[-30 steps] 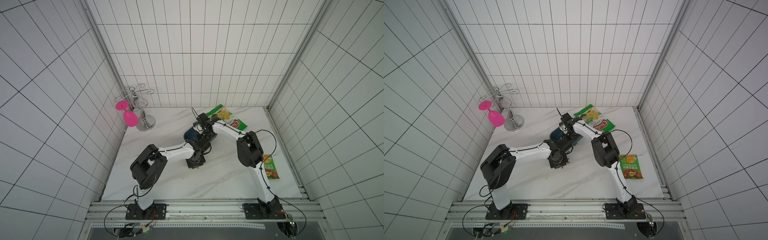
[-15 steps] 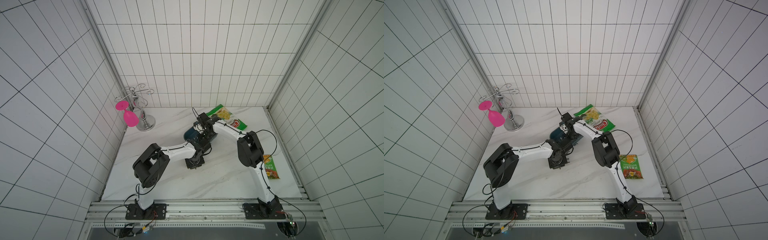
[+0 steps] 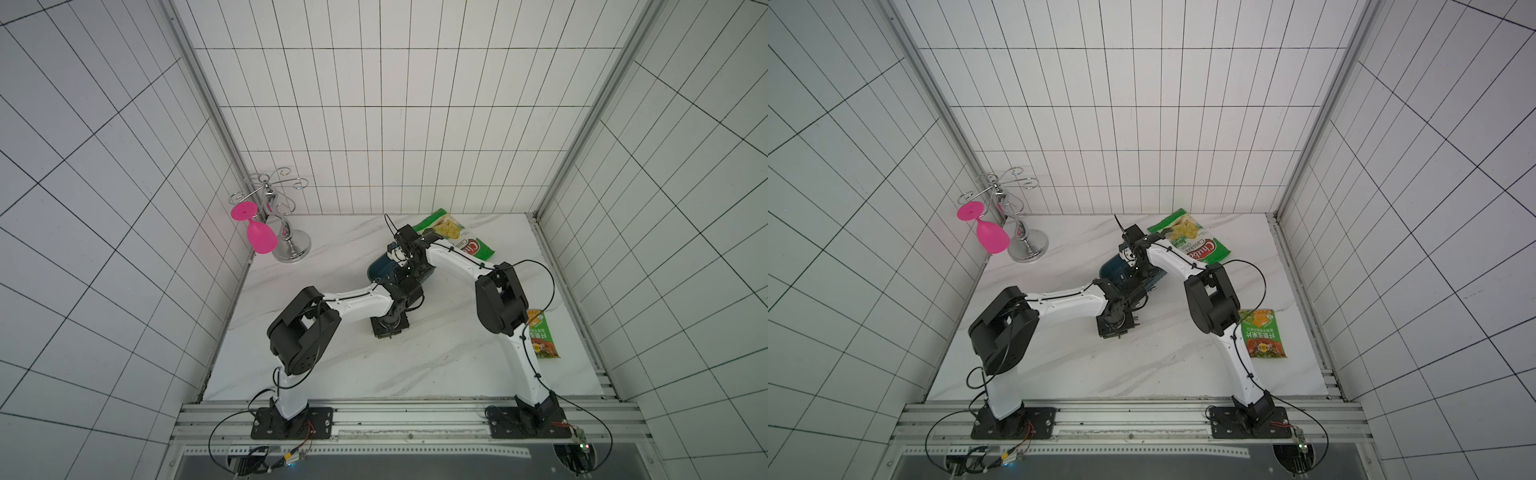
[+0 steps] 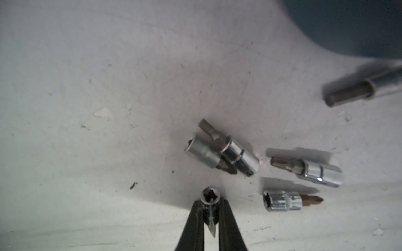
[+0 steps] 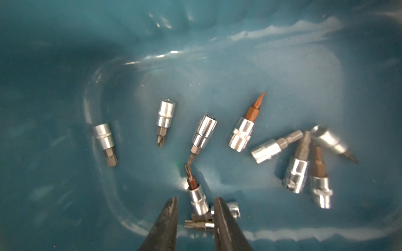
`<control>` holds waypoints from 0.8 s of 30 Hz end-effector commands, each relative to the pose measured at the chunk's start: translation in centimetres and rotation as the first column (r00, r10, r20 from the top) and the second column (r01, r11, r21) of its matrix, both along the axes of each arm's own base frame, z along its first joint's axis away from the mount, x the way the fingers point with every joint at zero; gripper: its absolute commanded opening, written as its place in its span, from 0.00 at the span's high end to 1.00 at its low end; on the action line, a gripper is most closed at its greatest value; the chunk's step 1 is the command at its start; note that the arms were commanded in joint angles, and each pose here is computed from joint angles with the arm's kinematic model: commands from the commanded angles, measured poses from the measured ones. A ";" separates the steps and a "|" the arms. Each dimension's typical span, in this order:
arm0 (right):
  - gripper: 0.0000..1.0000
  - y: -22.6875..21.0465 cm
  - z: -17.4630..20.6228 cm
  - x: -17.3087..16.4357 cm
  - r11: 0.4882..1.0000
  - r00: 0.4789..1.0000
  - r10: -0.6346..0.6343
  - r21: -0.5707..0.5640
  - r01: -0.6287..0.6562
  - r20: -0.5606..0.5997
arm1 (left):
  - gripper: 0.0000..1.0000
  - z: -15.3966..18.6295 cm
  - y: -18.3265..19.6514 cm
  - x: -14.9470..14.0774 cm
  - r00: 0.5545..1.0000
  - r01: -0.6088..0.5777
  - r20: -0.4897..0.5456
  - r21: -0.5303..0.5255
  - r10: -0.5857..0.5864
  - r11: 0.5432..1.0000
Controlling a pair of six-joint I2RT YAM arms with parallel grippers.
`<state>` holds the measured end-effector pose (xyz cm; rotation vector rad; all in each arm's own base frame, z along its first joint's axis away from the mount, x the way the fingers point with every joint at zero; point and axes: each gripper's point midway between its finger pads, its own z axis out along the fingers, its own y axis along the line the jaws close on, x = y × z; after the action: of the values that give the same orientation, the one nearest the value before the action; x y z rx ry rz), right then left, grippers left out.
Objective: Put the bit on the desktop into the storage box
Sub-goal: Pick up the screwdriver bit from the center of the board.
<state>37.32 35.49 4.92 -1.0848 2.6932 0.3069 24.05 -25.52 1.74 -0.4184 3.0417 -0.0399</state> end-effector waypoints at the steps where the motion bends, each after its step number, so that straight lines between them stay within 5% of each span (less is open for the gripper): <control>1: 0.66 0.2 3.9 0.5 0.999 0.998 -0.016 0.052 0.013 0.055 | 1.00 -1.1 0.4 -0.7 0.999 0.018 -0.031 0.031 -0.017 0.999; 17: 0.56 -2.4 12.2 3.2 0.976 0.963 -0.187 0.146 0.160 0.195 | 1.00 9.2 1.2 0.6 0.994 0.037 0.104 0.002 -0.037 0.999; 24: 0.53 -7.4 14.1 2.7 0.929 0.897 -0.349 0.228 0.292 0.272 | 1.00 13.0 2.1 4.1 0.986 -0.002 0.164 -0.058 0.012 0.998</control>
<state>39.47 29.82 17.91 -0.6928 2.4927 0.2960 26.85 -24.52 13.77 -0.4078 2.9022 -0.1717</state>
